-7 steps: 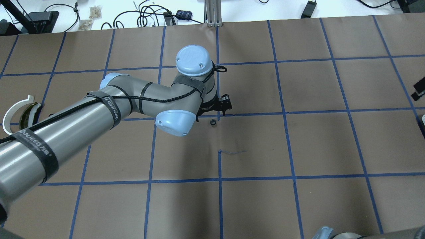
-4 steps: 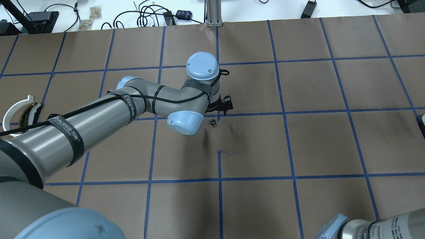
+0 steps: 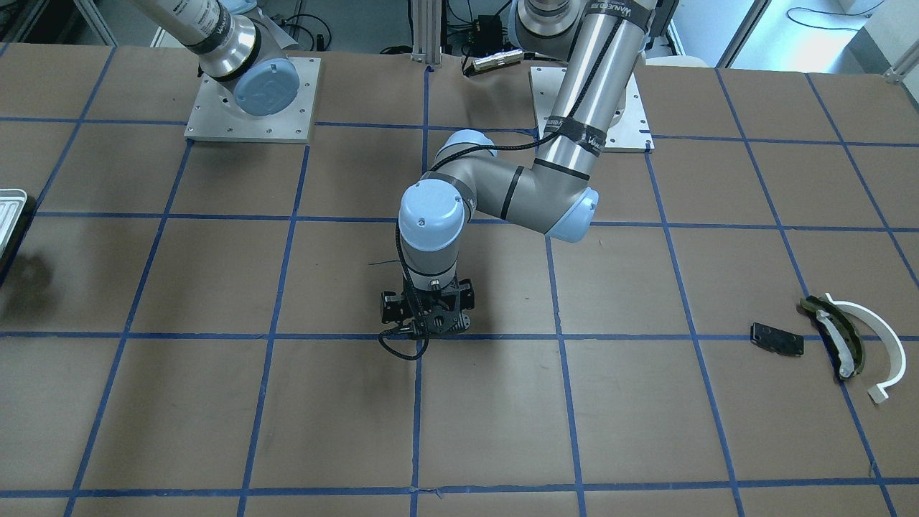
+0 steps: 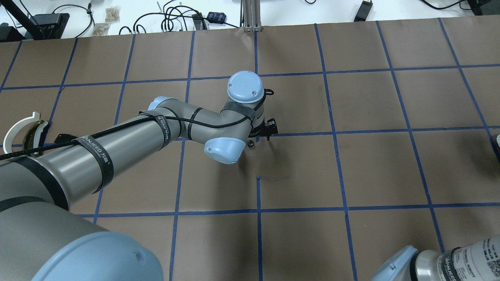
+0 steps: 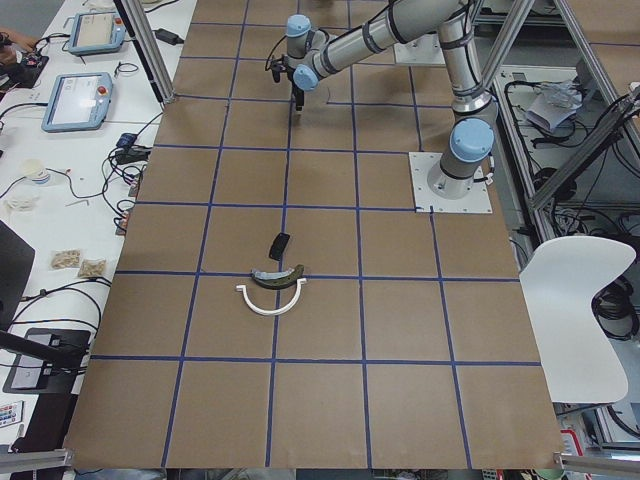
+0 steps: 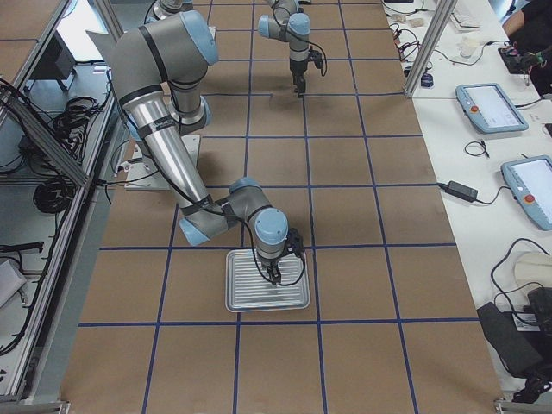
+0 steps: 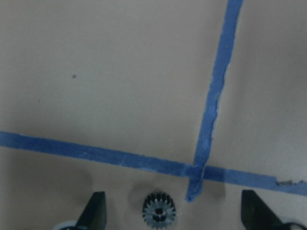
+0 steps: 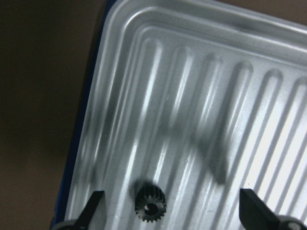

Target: Place bearing gear from tray to pile

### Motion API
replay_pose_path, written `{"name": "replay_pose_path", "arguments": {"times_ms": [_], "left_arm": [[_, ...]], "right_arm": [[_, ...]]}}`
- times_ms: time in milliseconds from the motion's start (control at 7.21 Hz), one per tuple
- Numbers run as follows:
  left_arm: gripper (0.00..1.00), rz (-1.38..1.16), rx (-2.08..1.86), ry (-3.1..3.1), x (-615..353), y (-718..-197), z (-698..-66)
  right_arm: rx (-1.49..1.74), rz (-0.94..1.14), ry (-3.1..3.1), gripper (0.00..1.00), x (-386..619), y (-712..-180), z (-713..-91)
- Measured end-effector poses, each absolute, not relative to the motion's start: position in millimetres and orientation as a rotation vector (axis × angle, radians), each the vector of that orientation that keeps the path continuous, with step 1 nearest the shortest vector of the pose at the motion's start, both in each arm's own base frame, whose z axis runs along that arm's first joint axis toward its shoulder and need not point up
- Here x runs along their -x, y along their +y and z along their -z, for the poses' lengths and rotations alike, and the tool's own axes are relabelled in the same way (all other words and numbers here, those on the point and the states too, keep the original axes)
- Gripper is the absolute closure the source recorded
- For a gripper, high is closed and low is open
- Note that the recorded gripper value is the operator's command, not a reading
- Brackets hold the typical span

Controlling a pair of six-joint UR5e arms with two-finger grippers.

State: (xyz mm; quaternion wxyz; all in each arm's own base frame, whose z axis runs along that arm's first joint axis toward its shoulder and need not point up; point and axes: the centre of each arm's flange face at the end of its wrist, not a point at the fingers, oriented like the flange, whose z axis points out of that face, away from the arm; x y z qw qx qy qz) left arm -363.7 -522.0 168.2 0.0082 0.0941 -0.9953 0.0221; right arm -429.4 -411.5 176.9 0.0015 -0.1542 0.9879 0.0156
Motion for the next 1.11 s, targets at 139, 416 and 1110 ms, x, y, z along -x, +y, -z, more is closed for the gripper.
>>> {"name": "replay_pose_path", "arguments": {"times_ms": [139, 416, 1110], "left_arm": [[0.31, -0.066, -0.291, -3.114, 364.4, -520.4, -168.9], [0.53, -0.061, -0.29, -3.119, 365.5, -518.7, -168.0], [1.0, -0.057, -0.298, -3.12, 366.3, -517.5, -166.6]], "right_arm": [[0.476, -0.053, 3.098, 0.36, 429.8, -409.4, -172.7], [0.422, -0.063, 3.101, 0.75, 426.8, -406.3, -170.1], [0.392, -0.07, 3.129, 0.94, 427.1, -405.6, -183.4]]}}
